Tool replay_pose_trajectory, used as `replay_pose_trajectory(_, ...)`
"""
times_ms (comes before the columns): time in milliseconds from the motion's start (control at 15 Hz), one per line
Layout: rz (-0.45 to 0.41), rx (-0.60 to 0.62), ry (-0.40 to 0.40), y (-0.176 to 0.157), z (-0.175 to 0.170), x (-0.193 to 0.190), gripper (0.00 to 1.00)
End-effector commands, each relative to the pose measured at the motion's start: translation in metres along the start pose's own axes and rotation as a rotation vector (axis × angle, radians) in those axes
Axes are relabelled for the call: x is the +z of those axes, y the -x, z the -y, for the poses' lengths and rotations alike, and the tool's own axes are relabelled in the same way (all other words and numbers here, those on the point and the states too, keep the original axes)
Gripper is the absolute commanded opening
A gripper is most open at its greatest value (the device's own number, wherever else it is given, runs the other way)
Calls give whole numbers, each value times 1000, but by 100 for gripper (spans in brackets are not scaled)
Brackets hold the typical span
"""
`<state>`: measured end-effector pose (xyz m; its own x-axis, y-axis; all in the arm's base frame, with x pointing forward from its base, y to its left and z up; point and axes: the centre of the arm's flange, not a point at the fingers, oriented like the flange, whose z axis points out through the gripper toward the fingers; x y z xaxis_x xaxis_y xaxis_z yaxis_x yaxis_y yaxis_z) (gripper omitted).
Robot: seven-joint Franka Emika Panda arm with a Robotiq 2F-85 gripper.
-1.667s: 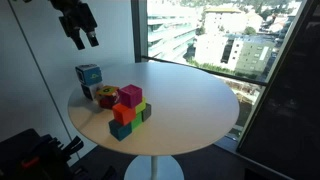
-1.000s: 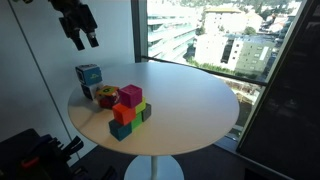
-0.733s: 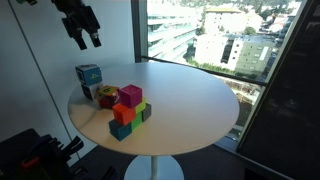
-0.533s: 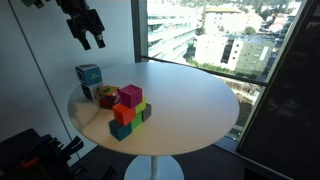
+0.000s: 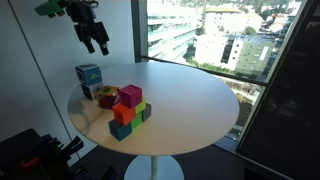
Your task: Put the plushy cube with number 4 on top of the pink block
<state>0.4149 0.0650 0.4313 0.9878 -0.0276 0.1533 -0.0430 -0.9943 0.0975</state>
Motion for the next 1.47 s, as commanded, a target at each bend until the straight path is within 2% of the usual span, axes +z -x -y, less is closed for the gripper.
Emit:
replay_pose_trajectory(0,-2,35,-47,-14,15,2,100)
replay_pose_trajectory(267,6,41,-66,-20,36,6,100)
replay_pose_trajectory(800,41,38,-31,-28,80,11,100)
replay_pose_trajectory(1400,109,40,-13,-17,120,24,100)
